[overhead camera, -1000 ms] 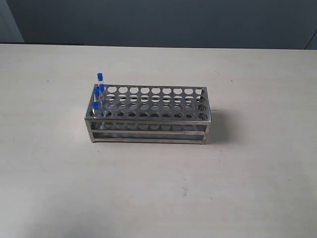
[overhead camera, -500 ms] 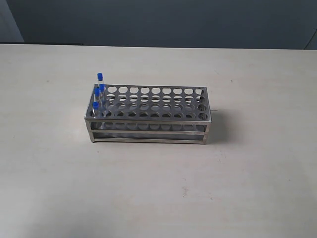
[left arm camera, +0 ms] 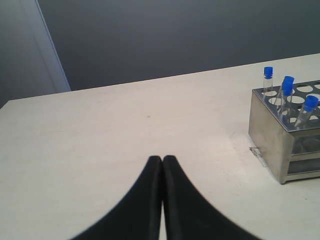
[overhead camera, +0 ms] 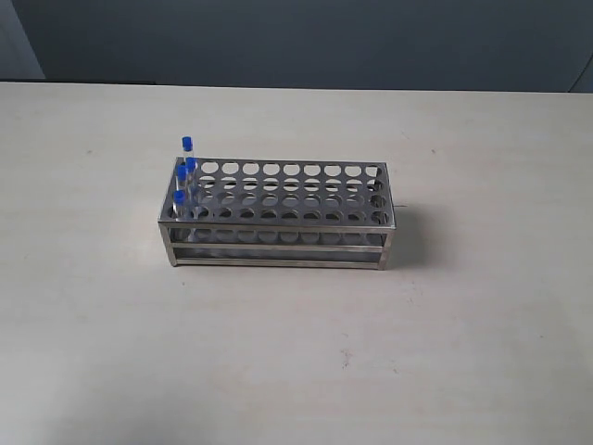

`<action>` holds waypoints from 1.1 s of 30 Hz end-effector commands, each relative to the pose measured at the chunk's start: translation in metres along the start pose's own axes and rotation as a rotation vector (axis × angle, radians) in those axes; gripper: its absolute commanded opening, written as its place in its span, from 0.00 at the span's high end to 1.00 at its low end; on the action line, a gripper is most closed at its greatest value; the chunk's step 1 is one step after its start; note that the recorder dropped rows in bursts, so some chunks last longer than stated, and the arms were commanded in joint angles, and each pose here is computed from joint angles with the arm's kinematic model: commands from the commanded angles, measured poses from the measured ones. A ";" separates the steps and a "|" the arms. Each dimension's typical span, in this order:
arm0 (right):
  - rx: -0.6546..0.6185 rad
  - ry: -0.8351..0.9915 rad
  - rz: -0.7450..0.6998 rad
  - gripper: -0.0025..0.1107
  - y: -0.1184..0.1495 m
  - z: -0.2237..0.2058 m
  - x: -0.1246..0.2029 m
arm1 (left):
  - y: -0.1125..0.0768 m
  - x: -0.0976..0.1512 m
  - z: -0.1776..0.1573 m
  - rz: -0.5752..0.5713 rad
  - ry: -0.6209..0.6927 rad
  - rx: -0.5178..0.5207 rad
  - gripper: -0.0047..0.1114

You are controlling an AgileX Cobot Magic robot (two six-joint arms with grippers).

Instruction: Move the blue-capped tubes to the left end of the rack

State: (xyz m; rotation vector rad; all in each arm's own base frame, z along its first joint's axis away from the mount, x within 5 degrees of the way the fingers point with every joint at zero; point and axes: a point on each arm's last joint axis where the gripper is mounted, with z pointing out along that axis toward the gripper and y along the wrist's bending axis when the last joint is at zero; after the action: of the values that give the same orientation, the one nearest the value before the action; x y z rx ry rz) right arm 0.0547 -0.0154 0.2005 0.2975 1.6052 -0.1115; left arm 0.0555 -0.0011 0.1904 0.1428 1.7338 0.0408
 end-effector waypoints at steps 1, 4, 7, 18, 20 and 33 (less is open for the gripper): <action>0.005 -0.003 -0.003 0.98 0.000 0.000 0.001 | 0.000 0.000 0.000 0.001 -0.005 -0.002 0.96; 0.005 -0.003 -0.003 0.98 0.000 0.000 0.001 | 0.000 0.000 0.000 0.001 -0.005 -0.002 0.96; 0.005 -0.003 -0.003 0.98 0.000 0.000 0.001 | 0.000 0.000 0.000 0.001 -0.005 -0.002 0.96; 0.004 -0.002 0.010 0.98 0.000 0.000 0.001 | 0.000 0.000 0.000 0.001 -0.005 -0.002 0.96; 0.004 -0.002 0.010 0.98 0.000 0.000 0.001 | 0.000 0.000 0.000 0.001 -0.005 -0.002 0.96; 0.004 -0.002 0.010 0.98 0.000 0.000 0.001 | 0.000 0.000 0.000 0.001 -0.005 -0.002 0.96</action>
State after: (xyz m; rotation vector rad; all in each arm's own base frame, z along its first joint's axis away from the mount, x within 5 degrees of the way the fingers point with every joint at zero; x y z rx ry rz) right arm 0.0547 -0.0152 0.2004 0.3041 1.6041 -0.1031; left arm 0.0555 -0.0011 0.1904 0.1428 1.7338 0.0408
